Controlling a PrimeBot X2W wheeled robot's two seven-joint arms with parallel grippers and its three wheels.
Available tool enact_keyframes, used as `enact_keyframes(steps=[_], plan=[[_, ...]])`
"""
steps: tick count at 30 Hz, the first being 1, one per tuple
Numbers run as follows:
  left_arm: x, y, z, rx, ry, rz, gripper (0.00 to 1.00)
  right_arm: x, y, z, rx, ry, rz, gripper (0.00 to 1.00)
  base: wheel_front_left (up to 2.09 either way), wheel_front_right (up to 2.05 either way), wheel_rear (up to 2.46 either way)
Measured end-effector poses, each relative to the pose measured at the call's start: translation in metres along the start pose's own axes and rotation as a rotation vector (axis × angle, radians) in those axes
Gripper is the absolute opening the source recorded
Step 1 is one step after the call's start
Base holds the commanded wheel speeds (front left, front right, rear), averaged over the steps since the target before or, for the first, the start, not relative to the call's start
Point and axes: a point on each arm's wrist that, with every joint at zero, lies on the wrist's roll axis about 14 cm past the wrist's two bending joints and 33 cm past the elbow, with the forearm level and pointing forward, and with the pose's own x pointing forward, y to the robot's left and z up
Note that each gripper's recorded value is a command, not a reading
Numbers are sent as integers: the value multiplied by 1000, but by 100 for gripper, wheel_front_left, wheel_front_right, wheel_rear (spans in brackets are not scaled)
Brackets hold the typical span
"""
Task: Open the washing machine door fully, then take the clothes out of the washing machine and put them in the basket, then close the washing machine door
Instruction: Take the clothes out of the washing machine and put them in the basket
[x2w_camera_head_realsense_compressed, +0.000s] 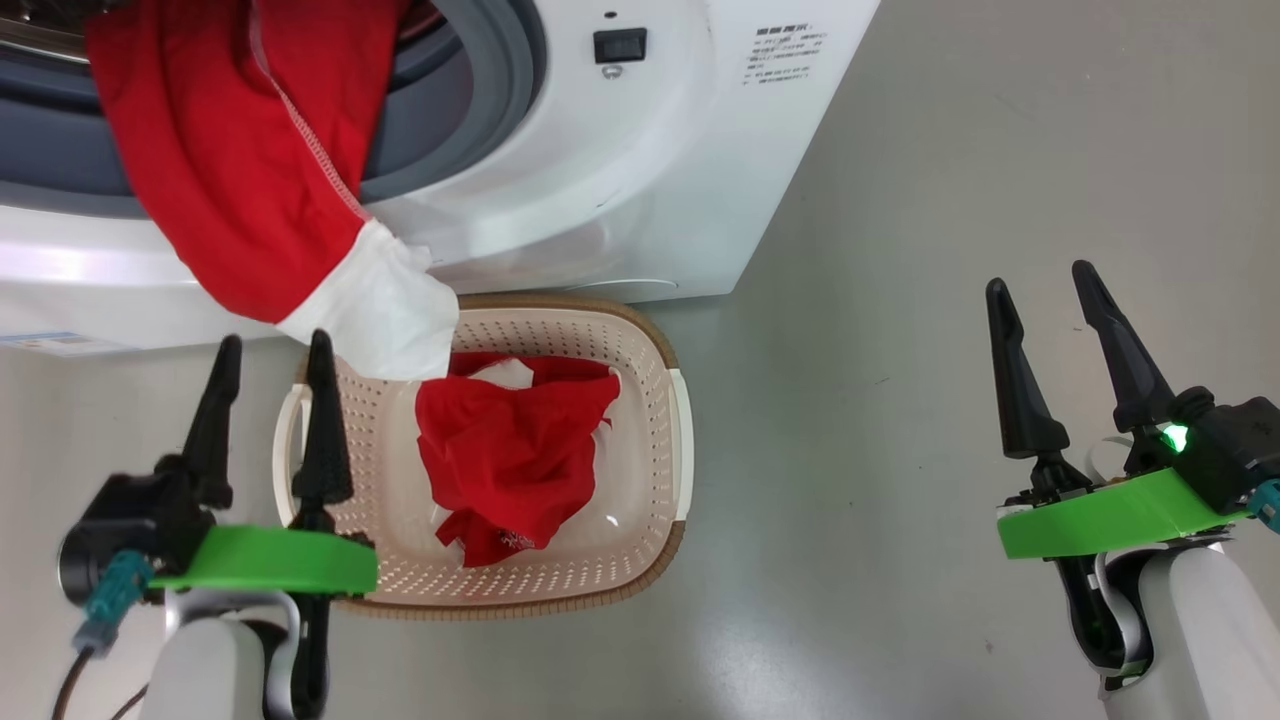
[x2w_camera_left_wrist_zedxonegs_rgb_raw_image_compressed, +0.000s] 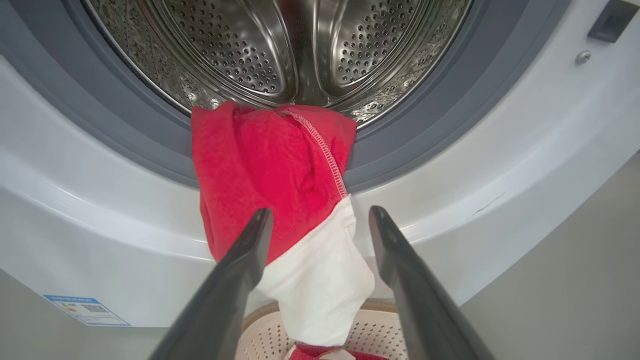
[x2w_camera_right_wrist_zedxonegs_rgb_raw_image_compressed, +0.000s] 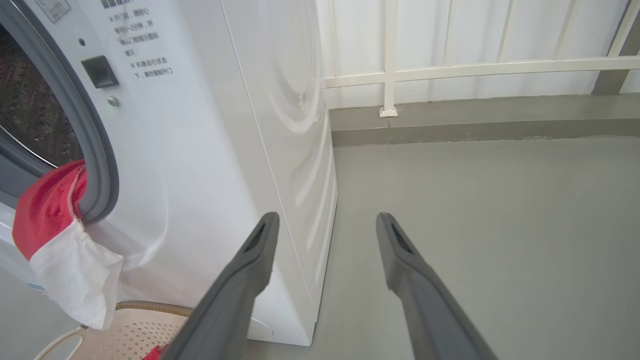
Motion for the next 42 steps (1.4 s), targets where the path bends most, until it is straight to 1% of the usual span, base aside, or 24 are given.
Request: enact_keyframes(steps=[10, 22, 25, 28, 36, 42], plan=[[-16, 9, 0, -11, -2, 50, 100, 0, -1, -1, -4, 3, -1, 100, 0, 0, 0], [-12, 6, 1, -9, -12, 45, 100, -3, -3, -8, -4, 22, -7, 100, 0, 0, 0], [-1, 1, 13, -6, -47, 25, 100, -3, -3, -9, -3, 24, -8, 100, 0, 0, 0], [17, -2, 29, 19, -94, 3, 100, -3, -4, -11, -3, 29, -9, 100, 0, 0, 0], [64, -11, 57, 36, -169, -28, 100, -3, -7, -19, -3, 49, -17, 100, 0, 0, 0], [95, -24, 47, 33, -127, -58, 100, -3, -8, -26, -2, 68, -18, 100, 0, 0, 0]])
